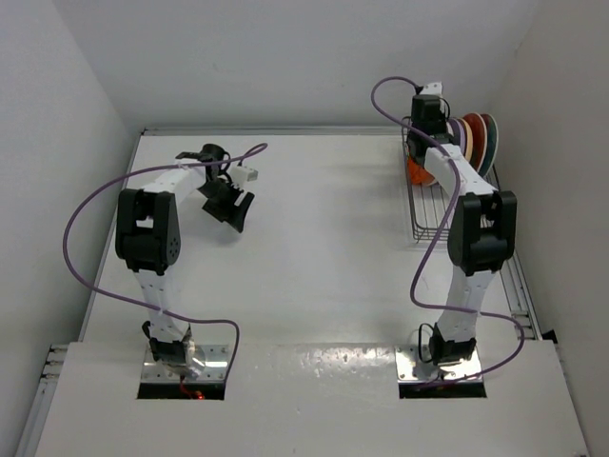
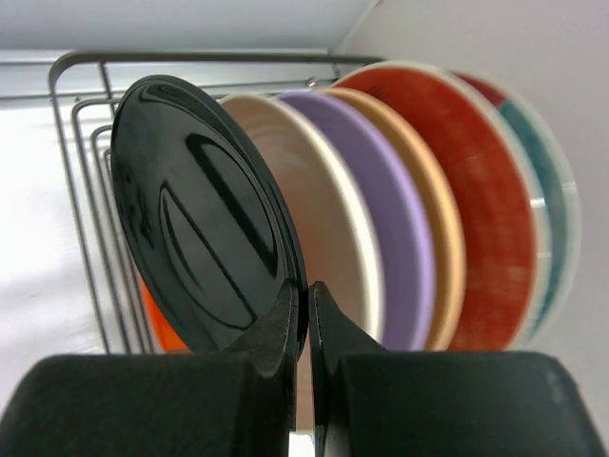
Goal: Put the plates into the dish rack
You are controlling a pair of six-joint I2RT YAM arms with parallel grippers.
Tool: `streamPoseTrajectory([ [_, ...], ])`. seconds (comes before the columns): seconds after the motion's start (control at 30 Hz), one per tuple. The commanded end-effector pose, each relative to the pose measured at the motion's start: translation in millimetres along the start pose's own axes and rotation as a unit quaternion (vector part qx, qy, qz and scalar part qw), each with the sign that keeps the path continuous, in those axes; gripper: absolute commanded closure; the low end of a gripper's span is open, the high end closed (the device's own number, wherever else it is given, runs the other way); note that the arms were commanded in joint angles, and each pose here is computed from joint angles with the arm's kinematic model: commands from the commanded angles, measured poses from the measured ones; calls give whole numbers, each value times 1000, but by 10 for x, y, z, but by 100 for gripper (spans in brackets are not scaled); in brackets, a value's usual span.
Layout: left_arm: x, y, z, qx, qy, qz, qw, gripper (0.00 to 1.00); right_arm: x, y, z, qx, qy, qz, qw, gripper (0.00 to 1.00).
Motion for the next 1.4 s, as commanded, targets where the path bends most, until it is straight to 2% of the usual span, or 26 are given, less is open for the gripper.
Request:
streamPoseTrajectory([
  [0.0, -160, -42, 13, -3, -12, -26, 1000, 21, 21, -70, 33, 36, 8, -21, 999, 100],
  [0.23, -160, -42, 13, -3, -12, -26, 1000, 21, 51, 216, 239, -5, 9, 8, 1000, 100],
  [0.37, -160, -42, 13, -3, -12, -26, 1000, 21, 25, 279, 206, -6, 23, 14, 1000, 100],
  [0.53, -160, -42, 13, -3, -12, -26, 1000, 21, -127, 107, 162, -9, 71, -39, 997, 100],
  [0.67, -178, -63, 24, -2, -15, -29, 999, 21, -256, 153, 203, -51, 96, -69, 992, 100],
  [0.9, -178, -63, 24, -2, -15, -29, 999, 21, -311, 418, 305, -58, 83, -37, 994, 100],
  [1.0, -190, -50, 8, -2, -15, -29, 999, 21, -350, 467, 409, -51, 60, -20, 997, 89],
  [1.17, -191, -50, 8, -2, -15, -29, 999, 21, -291, 452, 298, -31, 59, 4, 998, 71],
  [1.2, -191, -50, 8, -2, -15, -29, 999, 21, -311, 434, 297, -27, 57, 4, 998, 64],
  [1.37, -223, -48, -8, -2, -15, -29, 999, 21, -434, 201, 173, 18, 29, -10, 999, 46],
])
Point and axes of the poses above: each gripper's point midway between its finger pads, its own x axis out along the fingers, its own z axis along the line the jaws close on, y = z × x, the point moved 9 cm from there along -x, back along the fingers, and after that the axes turned 15 degrees about x, right-handed, at the moved point
